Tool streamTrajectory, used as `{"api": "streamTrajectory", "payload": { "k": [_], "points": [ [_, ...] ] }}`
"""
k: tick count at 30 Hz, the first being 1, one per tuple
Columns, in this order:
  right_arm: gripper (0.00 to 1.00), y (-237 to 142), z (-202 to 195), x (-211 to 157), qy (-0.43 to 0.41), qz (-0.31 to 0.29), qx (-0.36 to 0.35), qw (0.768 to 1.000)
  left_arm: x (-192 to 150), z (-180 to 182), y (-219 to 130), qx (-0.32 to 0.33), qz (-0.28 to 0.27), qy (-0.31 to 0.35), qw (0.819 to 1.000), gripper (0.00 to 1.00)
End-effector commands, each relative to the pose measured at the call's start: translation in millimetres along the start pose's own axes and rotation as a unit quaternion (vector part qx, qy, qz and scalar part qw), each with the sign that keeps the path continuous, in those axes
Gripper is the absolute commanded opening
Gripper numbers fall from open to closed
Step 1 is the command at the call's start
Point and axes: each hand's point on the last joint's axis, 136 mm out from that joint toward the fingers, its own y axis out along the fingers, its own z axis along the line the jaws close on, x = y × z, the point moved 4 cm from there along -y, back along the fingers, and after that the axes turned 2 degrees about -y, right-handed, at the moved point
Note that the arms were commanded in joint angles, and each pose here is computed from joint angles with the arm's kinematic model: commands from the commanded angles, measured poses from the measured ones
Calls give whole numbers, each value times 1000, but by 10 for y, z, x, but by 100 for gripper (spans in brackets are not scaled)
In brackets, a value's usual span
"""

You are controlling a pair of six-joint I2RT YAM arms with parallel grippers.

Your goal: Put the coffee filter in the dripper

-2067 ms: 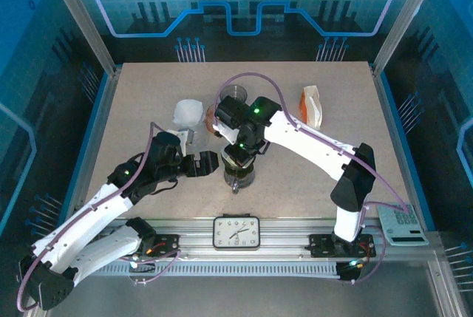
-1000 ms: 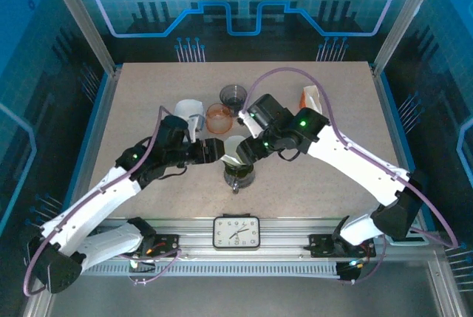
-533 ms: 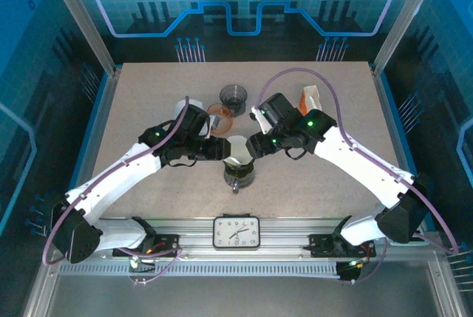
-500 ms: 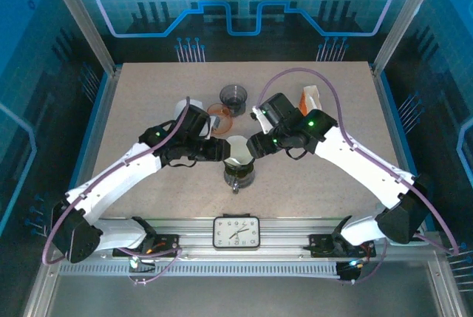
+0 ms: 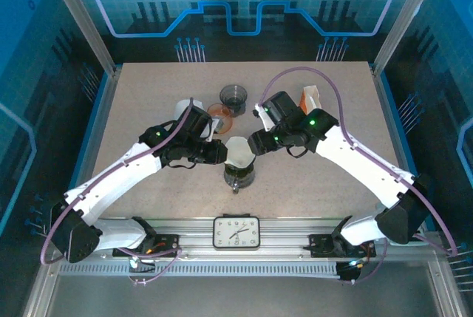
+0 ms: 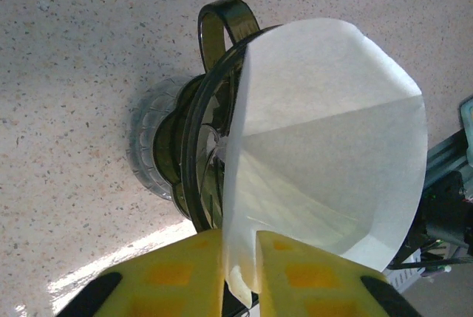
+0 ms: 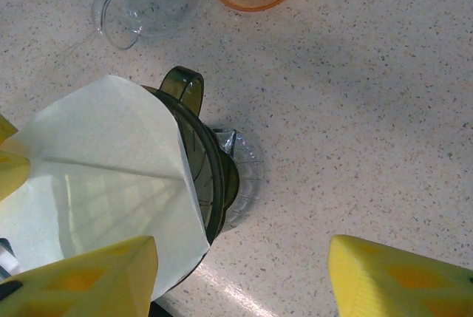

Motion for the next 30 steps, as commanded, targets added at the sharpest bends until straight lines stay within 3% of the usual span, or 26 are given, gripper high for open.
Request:
{"api": "streamTrajectory", "payload": {
  "k": [1,5,13,30],
  "points": [
    [64,56,4,70,6,-2,8,1000,-52,-9,25,-5,15,11,1000,16],
    [62,140,8,83,4,5,8,1000,-49,-10,36,-4,17,14,1000,13],
    [40,229,43,90,-3,12,18,1000,-76,45,78,6,23,14,1000,14],
    [19,328,131,-16,-37,32,5,999,-78,61,162,4,26,10,1000,15]
  ]
}}
